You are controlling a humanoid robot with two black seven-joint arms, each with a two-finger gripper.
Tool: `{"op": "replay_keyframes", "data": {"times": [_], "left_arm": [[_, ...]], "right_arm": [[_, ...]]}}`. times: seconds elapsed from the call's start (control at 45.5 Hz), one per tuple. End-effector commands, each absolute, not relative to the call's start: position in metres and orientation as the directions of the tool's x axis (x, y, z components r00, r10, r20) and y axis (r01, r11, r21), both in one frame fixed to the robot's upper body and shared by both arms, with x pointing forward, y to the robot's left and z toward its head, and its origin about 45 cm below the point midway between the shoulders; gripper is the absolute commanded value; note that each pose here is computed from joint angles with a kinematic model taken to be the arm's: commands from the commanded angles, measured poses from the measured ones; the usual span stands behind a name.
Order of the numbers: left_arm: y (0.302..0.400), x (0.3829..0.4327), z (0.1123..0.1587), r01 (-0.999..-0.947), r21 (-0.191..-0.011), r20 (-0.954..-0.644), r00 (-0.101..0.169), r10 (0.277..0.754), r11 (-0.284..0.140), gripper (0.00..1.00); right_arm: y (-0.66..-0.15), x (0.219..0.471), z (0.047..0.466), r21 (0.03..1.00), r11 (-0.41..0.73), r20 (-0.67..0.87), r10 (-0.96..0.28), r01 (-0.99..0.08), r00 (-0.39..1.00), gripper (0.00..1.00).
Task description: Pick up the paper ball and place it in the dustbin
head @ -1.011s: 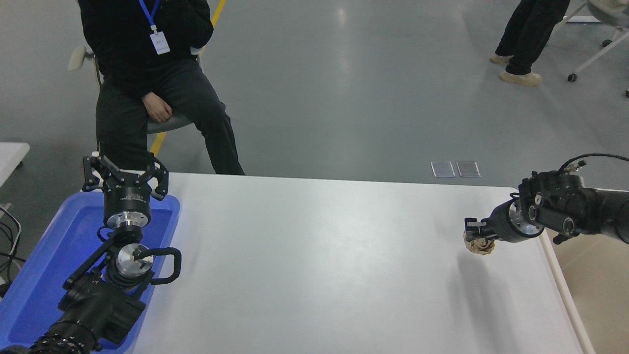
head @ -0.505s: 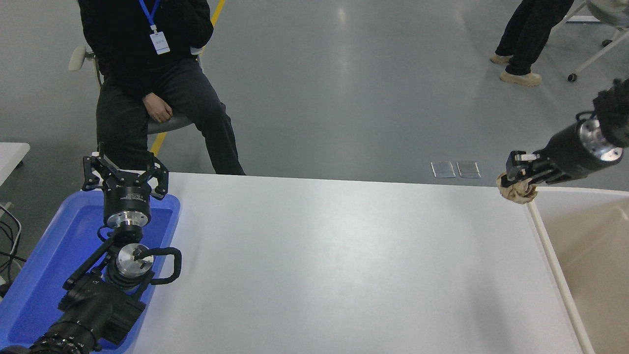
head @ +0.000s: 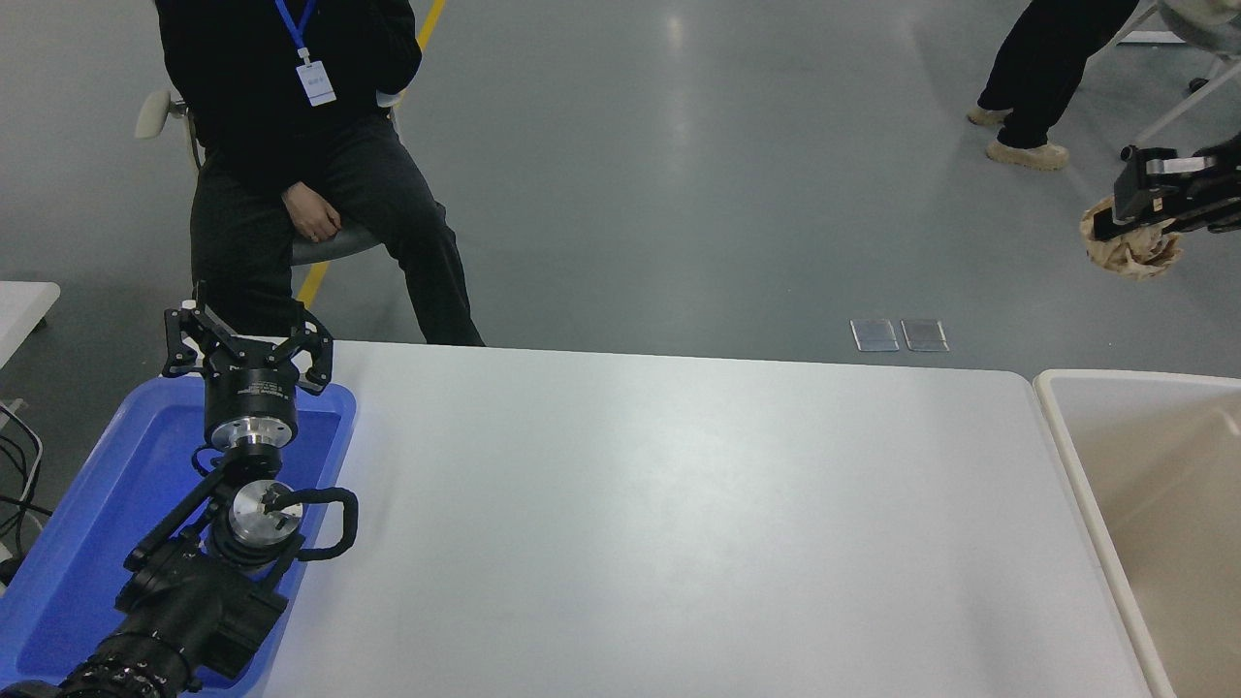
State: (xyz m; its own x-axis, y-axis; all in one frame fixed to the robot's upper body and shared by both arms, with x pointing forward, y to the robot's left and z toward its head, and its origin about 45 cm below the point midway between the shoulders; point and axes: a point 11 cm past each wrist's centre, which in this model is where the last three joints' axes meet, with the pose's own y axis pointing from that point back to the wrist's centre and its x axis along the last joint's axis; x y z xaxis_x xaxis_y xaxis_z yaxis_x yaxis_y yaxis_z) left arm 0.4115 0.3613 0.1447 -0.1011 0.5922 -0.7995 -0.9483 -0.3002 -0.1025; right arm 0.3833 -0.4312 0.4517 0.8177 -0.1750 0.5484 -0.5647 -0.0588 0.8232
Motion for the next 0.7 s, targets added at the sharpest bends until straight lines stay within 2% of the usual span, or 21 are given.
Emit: {"op": "replay_keyframes", "data": {"times": [0.0, 0.11, 0.308, 0.33, 0.352, 0.462, 0.593, 0.681], "left_arm": [[0.3612, 0.4115, 0.1447, -0.9485, -0.102, -0.799, -0.101, 0.592, -0.3, 0.99], [0.3612, 0.4115, 0.1447, -0.9485, -0.102, -0.799, -0.101, 0.592, -0.3, 0.99], [0.3612, 0.4115, 0.1447, -0.9485, -0.102, -0.799, -0.101, 0.592, -0.3, 0.99], [0.3612, 0.4115, 0.1447, -0.9485, -0.102, -0.799, -0.101, 0.592, -0.3, 0.99], [0.3613, 0.4115, 0.1445, -0.9484, -0.101, -0.799, -0.102, 0.593, -0.301, 0.99], [0.3612, 0.4115, 0.1447, -0.9485, -0.102, -0.799, -0.101, 0.592, -0.3, 0.99], [0.3612, 0.4115, 0.1447, -0.9485, -0.102, -0.799, -0.101, 0.592, -0.3, 0.99], [0.3612, 0.4115, 0.1447, -0.9485, -0.102, -0.799, -0.101, 0.592, -0.3, 0.99]], "right_arm": [[-0.518, 0.357, 0.466, 0.747, 0.017, 0.609, -0.419, -0.665, 0.674, 0.0], [-0.571, 0.347, 0.456, 0.676, 0.144, 0.668, -0.534, -0.722, 0.519, 0.0], [-0.642, 0.328, 0.412, 0.535, 0.416, 0.759, -0.618, -0.735, 0.202, 0.0], [-0.645, 0.329, 0.406, 0.517, 0.437, 0.762, -0.626, -0.736, 0.164, 0.0], [-0.65, 0.331, 0.394, 0.473, 0.488, 0.767, -0.638, -0.733, 0.07, 0.0], [-0.658, 0.334, 0.364, 0.408, 0.582, 0.741, -0.662, -0.703, -0.118, 0.0], [-0.66, 0.341, 0.329, 0.368, 0.654, 0.698, -0.664, -0.661, -0.268, 0.0], [-0.659, 0.342, 0.292, 0.36, 0.692, 0.679, -0.654, -0.626, -0.333, 0.0]]}}
